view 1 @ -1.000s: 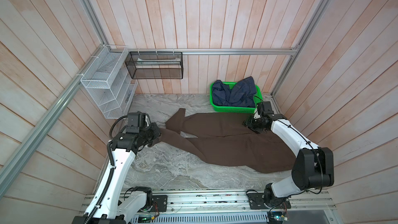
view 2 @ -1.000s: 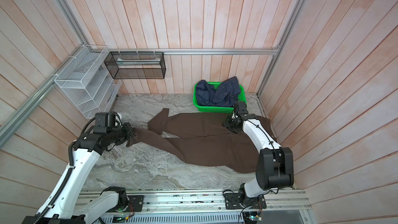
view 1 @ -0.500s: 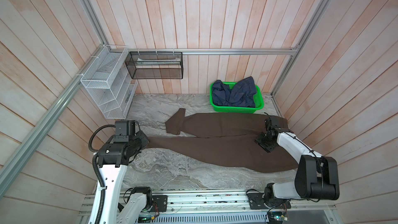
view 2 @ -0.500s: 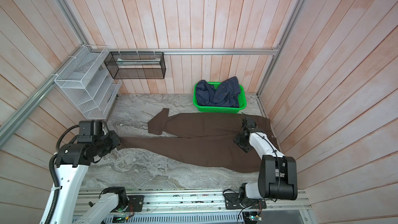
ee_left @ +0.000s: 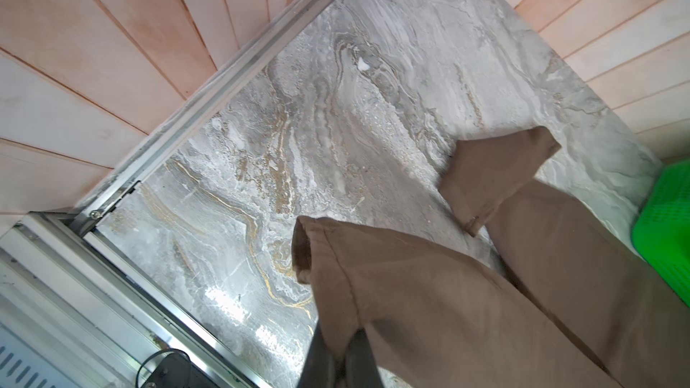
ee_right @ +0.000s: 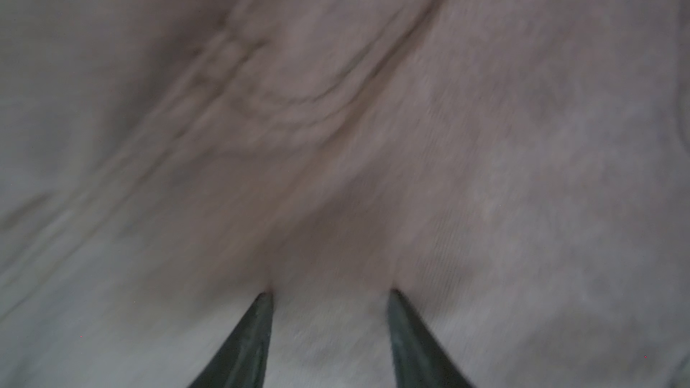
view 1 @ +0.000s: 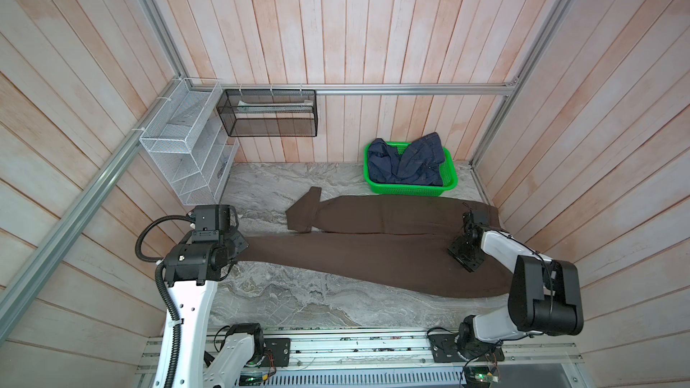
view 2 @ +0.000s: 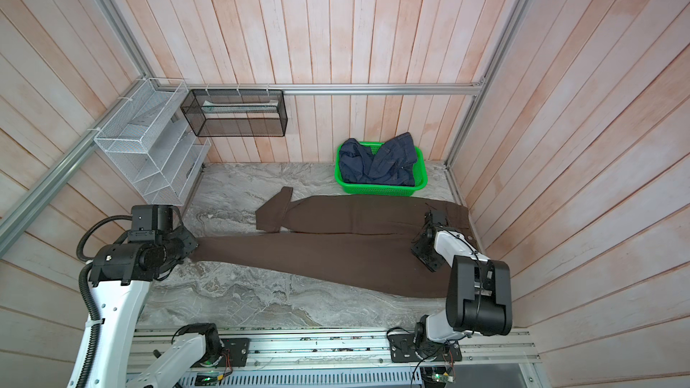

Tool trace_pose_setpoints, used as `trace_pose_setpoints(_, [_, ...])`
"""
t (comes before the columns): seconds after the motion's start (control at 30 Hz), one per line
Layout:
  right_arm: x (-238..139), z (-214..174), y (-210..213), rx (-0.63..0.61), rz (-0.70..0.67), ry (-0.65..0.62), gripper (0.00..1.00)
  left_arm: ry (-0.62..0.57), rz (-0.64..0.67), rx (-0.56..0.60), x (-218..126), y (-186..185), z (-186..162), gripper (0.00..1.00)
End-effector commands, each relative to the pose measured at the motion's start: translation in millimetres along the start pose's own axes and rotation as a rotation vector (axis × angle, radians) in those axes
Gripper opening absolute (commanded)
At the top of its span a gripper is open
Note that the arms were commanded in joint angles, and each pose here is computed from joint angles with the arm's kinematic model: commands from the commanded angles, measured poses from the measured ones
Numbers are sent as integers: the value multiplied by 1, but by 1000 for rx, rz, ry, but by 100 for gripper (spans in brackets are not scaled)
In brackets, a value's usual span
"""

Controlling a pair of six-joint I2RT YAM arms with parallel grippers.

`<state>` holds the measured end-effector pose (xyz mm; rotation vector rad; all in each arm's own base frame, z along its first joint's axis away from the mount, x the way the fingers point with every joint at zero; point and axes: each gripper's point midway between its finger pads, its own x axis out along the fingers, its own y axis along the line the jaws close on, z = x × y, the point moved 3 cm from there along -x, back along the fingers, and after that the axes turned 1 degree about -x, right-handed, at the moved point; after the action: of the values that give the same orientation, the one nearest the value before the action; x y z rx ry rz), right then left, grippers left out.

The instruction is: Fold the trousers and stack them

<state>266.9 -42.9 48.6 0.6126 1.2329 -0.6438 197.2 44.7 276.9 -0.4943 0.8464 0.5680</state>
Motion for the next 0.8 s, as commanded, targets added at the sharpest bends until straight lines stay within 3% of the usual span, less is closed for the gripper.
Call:
trace_pose_setpoints(0.0, [13,-8,-11,-5,-48,24,52,-32,142,10,14,20,4,0])
trace_pose_setpoints(0.13, [9,-9,-11,-5,-39,23,53,4,215,33,34,30,-5,0])
trace_pose_setpoints(0.4, [-4,-1,-12,-13,-50,-14,55,115,235,64,61,28,-14,0])
trace_pose_setpoints(0.53, [-6,0,-11,-23,-52,-15,56,195,238,97,74,27,-27,0])
trace_pose_setpoints(0.77, [-14,4,-2,-39,-8,-19,56,227,168,88,70,21,-37,1])
